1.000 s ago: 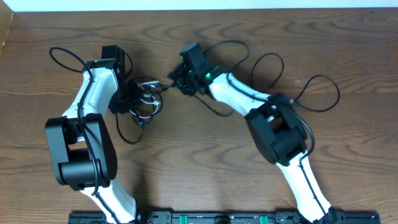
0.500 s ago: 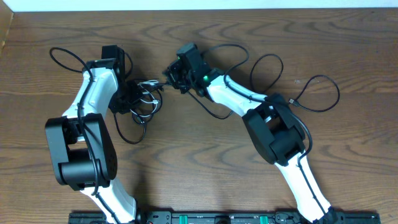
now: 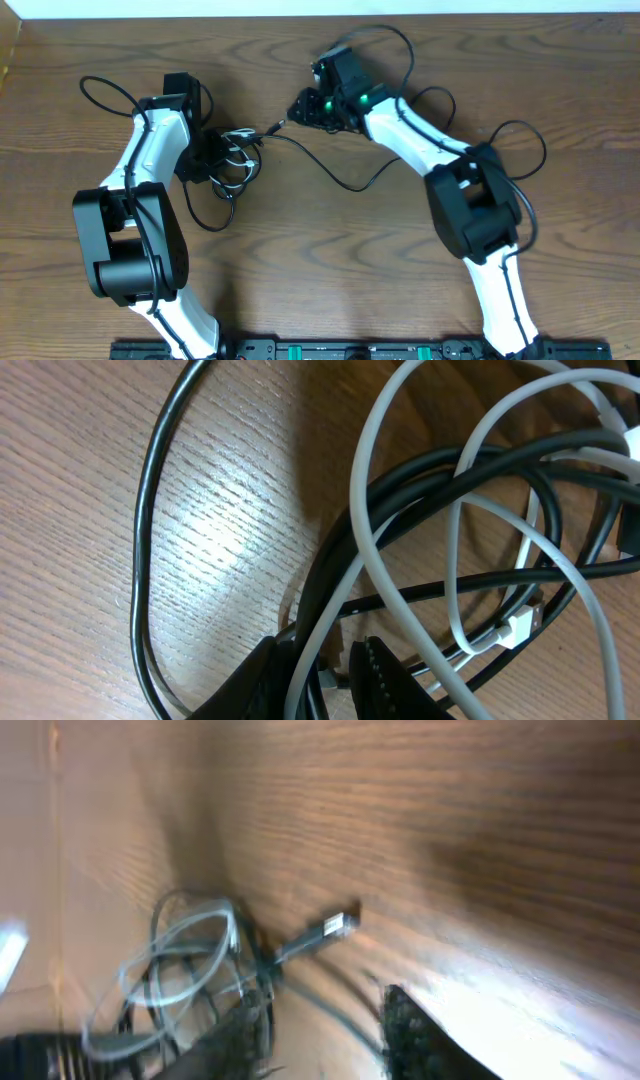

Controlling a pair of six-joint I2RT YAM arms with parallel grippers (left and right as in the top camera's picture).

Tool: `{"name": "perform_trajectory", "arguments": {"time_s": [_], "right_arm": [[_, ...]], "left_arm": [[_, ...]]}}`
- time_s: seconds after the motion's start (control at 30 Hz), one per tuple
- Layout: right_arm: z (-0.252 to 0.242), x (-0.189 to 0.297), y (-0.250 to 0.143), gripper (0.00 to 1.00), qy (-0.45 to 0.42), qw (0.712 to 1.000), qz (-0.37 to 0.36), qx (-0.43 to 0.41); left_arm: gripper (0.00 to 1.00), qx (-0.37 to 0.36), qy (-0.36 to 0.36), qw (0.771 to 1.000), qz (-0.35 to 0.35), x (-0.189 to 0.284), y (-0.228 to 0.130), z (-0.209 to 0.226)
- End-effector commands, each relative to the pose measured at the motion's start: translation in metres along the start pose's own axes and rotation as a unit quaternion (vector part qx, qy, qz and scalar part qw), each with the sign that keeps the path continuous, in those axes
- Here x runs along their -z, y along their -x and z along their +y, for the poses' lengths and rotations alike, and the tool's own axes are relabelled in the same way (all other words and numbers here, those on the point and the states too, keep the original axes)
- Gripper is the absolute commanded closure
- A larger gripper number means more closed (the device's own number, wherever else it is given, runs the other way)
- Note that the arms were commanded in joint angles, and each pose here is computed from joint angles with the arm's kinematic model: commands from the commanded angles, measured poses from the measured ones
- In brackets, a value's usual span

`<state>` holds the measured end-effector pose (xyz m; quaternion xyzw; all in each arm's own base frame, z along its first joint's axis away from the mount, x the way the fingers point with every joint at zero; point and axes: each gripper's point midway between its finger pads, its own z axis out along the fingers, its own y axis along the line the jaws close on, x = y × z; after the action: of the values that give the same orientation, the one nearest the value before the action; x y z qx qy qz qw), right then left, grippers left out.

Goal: Untangle cables

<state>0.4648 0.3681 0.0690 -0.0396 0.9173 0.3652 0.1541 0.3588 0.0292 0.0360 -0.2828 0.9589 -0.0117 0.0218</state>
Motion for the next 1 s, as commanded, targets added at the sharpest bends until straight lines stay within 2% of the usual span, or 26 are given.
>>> {"name": "perform_trajectory", "arguments": {"time_s": [0.0,0.07,0.27,0.53,0.73,0.97], "right_arm": [[0.033,0.032,0.007,0.59,0.052,0.983,0.0,0.174],[0.033,0.031,-0.002,0.48,0.056,0.963,0.012,0.264],[0.028,0.015,-0.025,0.46,0.014,0.92,0.038,0.391],[0.024,-0.013,-0.034,0.44,-0.076,0.866,0.033,0.493],[0.021,-0.027,-0.034,0.42,-0.098,0.859,0.025,0.501],[0.001,-0.045,-0.044,0.47,-0.102,0.862,0.045,0.495]], "left_arm": [[0.75,0.002,0.005,1.0,0.008,-0.004,-0.004,0.002],[0.75,0.002,0.005,1.0,0.008,-0.004,-0.004,0.002],[0.75,0.002,0.005,1.0,0.007,-0.004,-0.004,0.001],[0.75,0.002,0.005,1.0,0.008,-0.004,-0.004,0.001],[0.75,0.002,0.005,1.0,0.008,-0.004,-0.004,0.001],[0.75,0.002,0.005,1.0,0.008,-0.004,-0.004,0.001]]}}
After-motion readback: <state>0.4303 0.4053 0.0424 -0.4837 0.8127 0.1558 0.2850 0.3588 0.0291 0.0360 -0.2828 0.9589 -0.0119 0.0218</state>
